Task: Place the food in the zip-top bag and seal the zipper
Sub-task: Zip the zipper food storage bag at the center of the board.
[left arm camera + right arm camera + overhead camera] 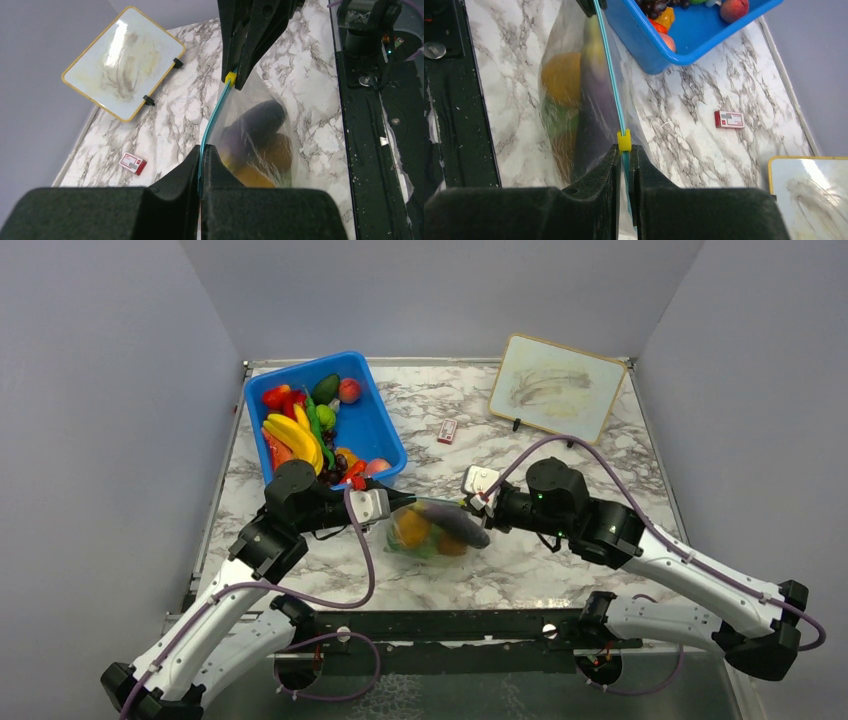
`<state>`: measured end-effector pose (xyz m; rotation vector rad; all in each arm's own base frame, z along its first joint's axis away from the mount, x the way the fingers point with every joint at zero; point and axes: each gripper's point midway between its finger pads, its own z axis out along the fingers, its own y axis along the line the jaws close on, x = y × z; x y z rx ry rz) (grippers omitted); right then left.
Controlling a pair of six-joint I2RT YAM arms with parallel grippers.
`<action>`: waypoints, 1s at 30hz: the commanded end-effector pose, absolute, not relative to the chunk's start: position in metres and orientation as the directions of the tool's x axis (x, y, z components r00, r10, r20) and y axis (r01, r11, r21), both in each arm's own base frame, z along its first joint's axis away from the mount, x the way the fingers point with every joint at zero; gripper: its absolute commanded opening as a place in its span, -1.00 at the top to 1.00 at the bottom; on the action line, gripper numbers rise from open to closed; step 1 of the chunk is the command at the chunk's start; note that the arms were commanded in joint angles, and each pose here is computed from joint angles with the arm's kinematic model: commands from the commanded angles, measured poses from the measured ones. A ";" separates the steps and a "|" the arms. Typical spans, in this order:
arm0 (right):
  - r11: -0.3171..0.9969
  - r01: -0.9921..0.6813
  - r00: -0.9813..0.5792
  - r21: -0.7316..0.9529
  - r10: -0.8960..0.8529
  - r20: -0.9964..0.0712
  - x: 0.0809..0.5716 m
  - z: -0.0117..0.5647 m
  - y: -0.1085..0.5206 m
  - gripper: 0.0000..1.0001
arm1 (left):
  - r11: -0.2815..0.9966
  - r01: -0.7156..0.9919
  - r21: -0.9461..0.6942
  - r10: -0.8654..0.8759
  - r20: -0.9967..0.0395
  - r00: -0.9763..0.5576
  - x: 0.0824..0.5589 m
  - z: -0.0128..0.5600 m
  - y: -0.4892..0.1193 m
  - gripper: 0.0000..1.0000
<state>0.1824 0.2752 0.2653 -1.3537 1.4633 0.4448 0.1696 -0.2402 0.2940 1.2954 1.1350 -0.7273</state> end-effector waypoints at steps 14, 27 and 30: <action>0.482 -0.783 -0.021 -0.392 -0.651 -0.759 0.178 0.260 0.178 0.99 | 0.335 0.817 0.469 0.193 -0.883 0.428 0.183 0.338 -0.218 1.00; 0.565 -0.698 -0.119 -0.440 -0.698 -0.706 0.160 0.265 0.109 0.98 | 0.355 0.811 0.466 0.204 -0.885 0.419 0.190 0.337 -0.218 1.00; 0.579 -0.680 -0.120 -0.449 -0.692 -0.712 0.158 0.272 0.099 0.99 | 0.358 0.814 0.458 0.203 -0.889 0.411 0.192 0.335 -0.219 1.00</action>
